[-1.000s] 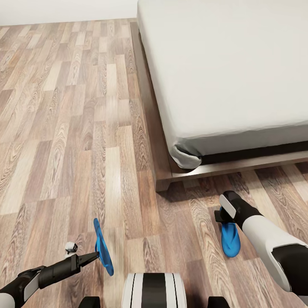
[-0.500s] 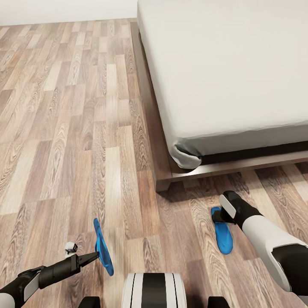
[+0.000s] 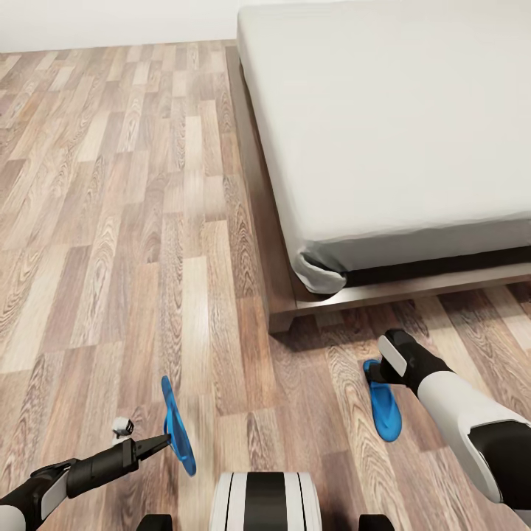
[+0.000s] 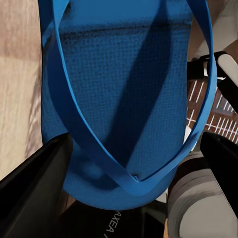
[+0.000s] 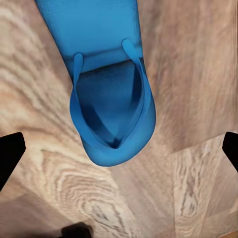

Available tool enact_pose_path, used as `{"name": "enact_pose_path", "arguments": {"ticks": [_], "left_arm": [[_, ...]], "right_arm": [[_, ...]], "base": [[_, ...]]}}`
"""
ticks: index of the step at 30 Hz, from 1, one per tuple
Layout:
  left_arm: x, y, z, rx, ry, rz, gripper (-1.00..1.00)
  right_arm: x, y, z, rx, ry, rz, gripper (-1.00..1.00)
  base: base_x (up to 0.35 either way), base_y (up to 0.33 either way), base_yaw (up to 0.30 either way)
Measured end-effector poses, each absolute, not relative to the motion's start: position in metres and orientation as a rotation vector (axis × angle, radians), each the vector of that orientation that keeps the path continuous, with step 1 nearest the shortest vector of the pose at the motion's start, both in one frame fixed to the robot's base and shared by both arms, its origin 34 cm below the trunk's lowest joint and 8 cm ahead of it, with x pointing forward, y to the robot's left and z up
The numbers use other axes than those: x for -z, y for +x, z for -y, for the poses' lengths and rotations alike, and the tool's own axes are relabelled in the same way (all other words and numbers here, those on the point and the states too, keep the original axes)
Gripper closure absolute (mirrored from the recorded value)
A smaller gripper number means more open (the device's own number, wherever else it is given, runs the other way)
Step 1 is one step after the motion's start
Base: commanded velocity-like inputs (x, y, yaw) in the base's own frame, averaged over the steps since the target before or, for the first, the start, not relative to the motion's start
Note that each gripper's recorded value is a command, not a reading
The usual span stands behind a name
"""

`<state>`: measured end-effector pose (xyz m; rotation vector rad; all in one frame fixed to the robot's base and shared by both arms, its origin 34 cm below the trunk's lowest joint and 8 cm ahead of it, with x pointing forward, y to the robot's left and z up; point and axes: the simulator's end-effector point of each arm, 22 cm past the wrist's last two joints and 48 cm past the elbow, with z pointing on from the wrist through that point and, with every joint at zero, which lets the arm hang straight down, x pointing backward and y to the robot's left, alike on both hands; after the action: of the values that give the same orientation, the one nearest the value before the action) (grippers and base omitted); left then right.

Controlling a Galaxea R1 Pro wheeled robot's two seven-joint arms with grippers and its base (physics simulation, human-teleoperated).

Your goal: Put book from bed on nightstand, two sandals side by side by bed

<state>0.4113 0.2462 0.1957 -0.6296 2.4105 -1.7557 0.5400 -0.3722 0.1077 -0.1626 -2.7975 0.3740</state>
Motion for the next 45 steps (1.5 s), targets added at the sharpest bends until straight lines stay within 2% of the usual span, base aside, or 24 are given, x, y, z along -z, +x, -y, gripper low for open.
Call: {"name": "enact_pose_path", "arguments": {"ticks": [18, 25, 30, 45], "left_arm": [[-0.22, 0.431, -0.246, 1.738, -0.553, -2.375, 1.0], [-0.229, 0.438, -0.247, 1.726, -0.525, -2.367, 1.0], [-0.227, 0.441, -0.25, 1.674, -0.511, -2.399, 1.0], [-0.225, 0.451, -0.258, 1.522, -0.469, -2.477, 1.0]], "right_arm": [[-0.143, 0.559, 0.378, -0.363, -0.211, 2.851, -1.0], [-0.147, 0.533, 0.389, -0.372, -0.265, 2.798, -1.0], [-0.155, 0.522, 0.424, -0.383, -0.362, 2.799, -1.0], [-0.172, 0.485, 0.488, -0.075, -0.774, 2.856, -1.0]], "base": [[0.0, 0.0, 0.0], [0.0, 0.0, 0.0], [0.0, 0.0, 0.0], [0.0, 0.0, 0.0]]}}
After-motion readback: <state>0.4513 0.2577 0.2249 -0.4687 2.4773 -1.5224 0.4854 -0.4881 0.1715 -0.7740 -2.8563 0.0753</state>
